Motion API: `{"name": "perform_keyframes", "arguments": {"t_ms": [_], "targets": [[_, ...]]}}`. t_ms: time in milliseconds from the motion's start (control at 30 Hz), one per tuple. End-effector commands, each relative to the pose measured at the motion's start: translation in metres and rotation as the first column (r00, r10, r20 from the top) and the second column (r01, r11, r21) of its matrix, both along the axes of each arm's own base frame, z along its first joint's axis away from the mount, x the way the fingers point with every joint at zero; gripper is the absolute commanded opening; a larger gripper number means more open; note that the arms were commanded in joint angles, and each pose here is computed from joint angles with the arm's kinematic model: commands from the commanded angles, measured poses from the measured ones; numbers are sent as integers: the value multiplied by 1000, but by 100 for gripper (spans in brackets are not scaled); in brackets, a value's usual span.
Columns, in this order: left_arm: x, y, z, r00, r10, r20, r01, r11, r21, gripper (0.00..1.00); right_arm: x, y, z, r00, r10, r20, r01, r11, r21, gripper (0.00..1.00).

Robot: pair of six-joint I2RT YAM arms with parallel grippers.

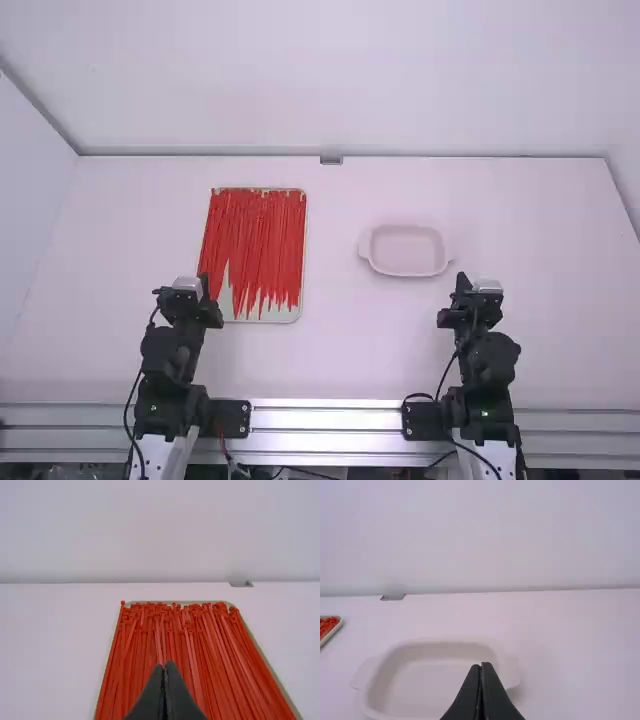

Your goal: Fasten the cable tie

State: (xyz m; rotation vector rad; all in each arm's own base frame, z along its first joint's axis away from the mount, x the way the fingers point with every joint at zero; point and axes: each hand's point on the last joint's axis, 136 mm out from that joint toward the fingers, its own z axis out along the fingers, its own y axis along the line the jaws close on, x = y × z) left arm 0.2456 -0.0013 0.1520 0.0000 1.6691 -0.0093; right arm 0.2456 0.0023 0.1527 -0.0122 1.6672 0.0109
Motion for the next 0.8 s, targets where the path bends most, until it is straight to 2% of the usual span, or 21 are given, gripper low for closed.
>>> {"name": "perform_keyframes", "arguments": {"t_ms": [0,467,767], "targets": [[0,0,0,1000,0,0,0,1000,0,0,0,0,0,1000,1,0,-1,1000,0,0],[1,-3,9,999,-14,-52,12,1000,-28,9,2,7,6,999,32,-41,-31,999,41,9],[4,-17,7,972,-103,-210,94,994,-54,22,8,23,-2,978,108,-178,-92,991,99,22]]}}
